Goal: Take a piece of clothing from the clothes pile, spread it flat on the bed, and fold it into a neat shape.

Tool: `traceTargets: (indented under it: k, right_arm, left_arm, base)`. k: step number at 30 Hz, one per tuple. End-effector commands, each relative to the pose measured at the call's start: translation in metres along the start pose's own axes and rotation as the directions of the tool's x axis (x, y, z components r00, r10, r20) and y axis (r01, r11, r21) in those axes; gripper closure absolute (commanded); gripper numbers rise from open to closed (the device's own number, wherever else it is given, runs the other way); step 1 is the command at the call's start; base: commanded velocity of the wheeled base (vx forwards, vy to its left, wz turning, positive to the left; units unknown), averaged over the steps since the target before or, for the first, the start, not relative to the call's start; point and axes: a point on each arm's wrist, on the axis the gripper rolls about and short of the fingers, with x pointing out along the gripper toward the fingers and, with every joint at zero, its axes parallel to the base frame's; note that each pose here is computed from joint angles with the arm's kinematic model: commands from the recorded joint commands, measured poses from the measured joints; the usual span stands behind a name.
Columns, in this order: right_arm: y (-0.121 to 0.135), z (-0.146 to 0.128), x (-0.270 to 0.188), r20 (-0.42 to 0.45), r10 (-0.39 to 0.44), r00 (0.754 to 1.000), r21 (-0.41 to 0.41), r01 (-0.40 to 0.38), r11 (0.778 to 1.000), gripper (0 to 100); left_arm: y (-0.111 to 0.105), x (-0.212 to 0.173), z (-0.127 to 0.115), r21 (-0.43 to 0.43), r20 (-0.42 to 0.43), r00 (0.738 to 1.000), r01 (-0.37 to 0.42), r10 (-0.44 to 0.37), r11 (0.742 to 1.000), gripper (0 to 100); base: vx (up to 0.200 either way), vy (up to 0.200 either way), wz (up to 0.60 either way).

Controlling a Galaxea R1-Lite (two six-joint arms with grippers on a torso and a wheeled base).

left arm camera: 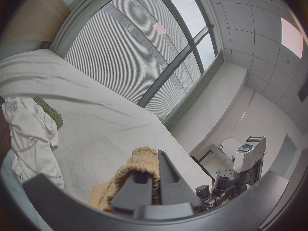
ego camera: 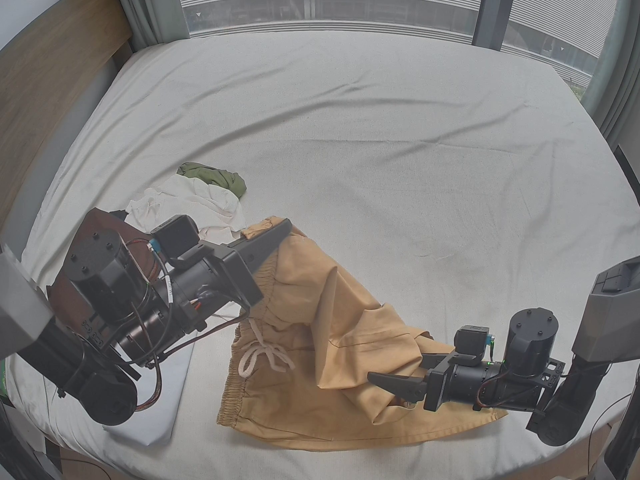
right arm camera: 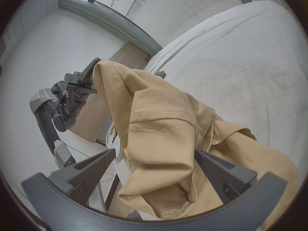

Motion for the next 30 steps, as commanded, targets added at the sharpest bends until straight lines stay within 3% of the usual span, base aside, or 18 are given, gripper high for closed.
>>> traceTargets:
  k: [1,4,5,17,24,30]
  right_arm:
    - [-0.001,0.0,0.0,-0.001,-0.003,1.0,0.002,0.003,1.0,0]
    - [-0.001,0.001,-0.001,0.006,-0.007,1.0,-0.001,0.007,1.0,0]
    - [0.0,0.002,-0.001,0.008,-0.006,1.0,-0.002,0.006,1.0,100]
    - [0.003,0.016,-0.01,0.072,0.0,0.997,-0.024,0.002,1.0,100]
    - [0.007,0.04,-0.028,0.178,-0.001,0.984,-0.054,0.01,0.999,100]
    - [0.011,0.051,-0.039,0.186,-0.022,0.982,-0.047,0.032,0.998,100]
  left_arm:
    - [0.001,0.0,0.002,0.003,0.006,1.0,-0.003,0.003,1.0,100]
    - [0.004,0.0,0.001,0.005,0.006,1.0,-0.013,0.013,1.0,100]
    - [0.004,0.0,0.001,0.005,0.006,1.0,-0.013,0.013,1.0,100]
    - [0.011,0.0,-0.002,0.005,-0.007,0.999,-0.034,0.034,0.999,100]
    - [0.01,0.001,-0.003,0.007,-0.005,1.0,-0.03,0.03,1.0,100]
    - [0.012,0.001,-0.006,0.006,-0.015,0.999,-0.034,0.034,0.999,100]
  base:
    - [0.0,0.0,0.0]
    - [0.0,0.0,0.0]
    - [0.0,0.0,0.0]
    - [0.0,0.0,0.0]
    - [0.0,0.0,0.0]
    - [0.0,0.0,0.0]
